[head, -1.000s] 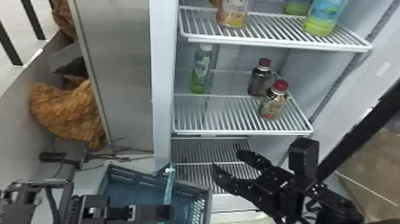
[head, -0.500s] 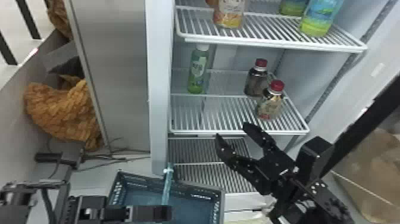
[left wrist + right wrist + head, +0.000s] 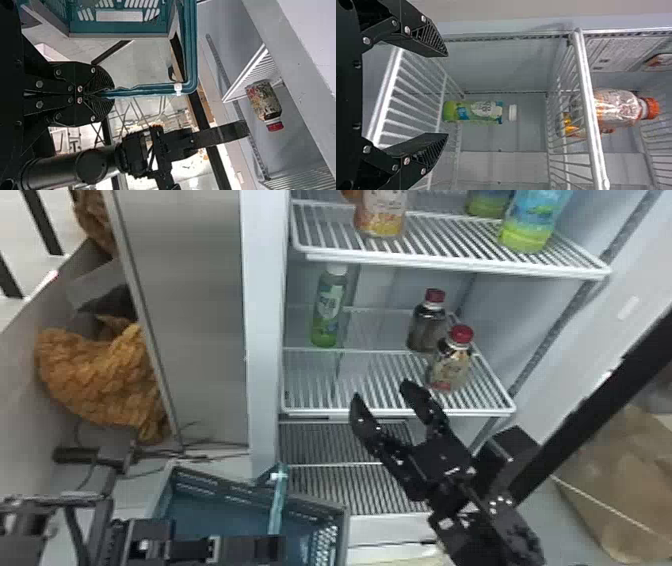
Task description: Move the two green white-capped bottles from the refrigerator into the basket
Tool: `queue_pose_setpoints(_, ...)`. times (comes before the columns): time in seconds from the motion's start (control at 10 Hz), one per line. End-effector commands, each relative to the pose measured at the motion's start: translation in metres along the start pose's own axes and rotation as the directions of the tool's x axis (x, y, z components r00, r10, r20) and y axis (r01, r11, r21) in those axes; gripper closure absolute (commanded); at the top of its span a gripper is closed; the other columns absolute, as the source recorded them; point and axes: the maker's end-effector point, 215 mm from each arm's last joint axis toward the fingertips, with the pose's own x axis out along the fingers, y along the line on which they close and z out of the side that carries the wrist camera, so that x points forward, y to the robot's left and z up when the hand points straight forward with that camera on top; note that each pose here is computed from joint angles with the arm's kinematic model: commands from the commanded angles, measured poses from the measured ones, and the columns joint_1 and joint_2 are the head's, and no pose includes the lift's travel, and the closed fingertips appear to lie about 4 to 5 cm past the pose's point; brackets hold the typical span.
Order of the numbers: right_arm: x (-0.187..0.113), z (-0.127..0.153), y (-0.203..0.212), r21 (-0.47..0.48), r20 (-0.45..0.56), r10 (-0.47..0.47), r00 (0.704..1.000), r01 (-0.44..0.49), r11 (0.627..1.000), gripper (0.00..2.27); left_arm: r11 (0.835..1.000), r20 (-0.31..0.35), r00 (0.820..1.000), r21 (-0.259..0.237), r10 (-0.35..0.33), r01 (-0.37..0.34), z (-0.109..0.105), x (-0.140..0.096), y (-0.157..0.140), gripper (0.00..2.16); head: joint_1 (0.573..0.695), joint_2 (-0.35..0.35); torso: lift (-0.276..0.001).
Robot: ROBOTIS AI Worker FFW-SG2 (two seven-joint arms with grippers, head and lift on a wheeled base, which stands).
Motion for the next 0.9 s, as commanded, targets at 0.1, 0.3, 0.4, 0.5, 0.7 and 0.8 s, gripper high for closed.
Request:
queue_pose_setpoints(0.1,0.021,-0.005,0.009,0.036,0.042,-0.006,0.999,0.005,0.999,0.34,1.0,-0.005,1.0,0.007,0.002,-0.002,0.001,0.002,-0.001,1.16,0.695,-0.167,-0.263)
queue_pose_setpoints(0.3,0.029,-0.015,0.003,0.035,0.027,-0.03,0.999,0.029,0.999,0.26,1.0,-0.007,1.0,0.012,0.006,-0.006,0.002,0.001,0.0,1.16,0.695,-0.155,-0.263)
queue_pose_setpoints(0.4,0.034,-0.019,-0.004,0.028,0.021,-0.044,0.999,0.043,0.999,0.21,1.0,-0.007,1.0,0.012,0.006,-0.006,0.002,0.001,0.0,1.16,0.695,-0.153,-0.263)
queue_pose_setpoints(0.5,0.04,-0.019,-0.009,0.02,0.022,-0.055,0.998,0.055,0.998,0.15,1.0,-0.009,1.0,0.014,0.009,-0.009,0.003,0.001,0.0,1.16,0.695,-0.154,-0.263)
queue_pose_setpoints(0.7,0.052,-0.018,-0.022,0.007,0.032,-0.078,0.996,0.078,0.997,0.1,1.0,-0.012,1.0,0.016,0.011,-0.011,0.003,0.002,0.0,1.16,0.695,-0.161,-0.263)
queue_pose_setpoints(0.8,0.059,-0.024,-0.029,0.005,0.027,-0.088,0.996,0.088,0.996,0.1,1.0,-0.013,1.0,0.016,0.011,-0.01,0.003,0.002,0.0,1.16,0.695,-0.164,-0.263)
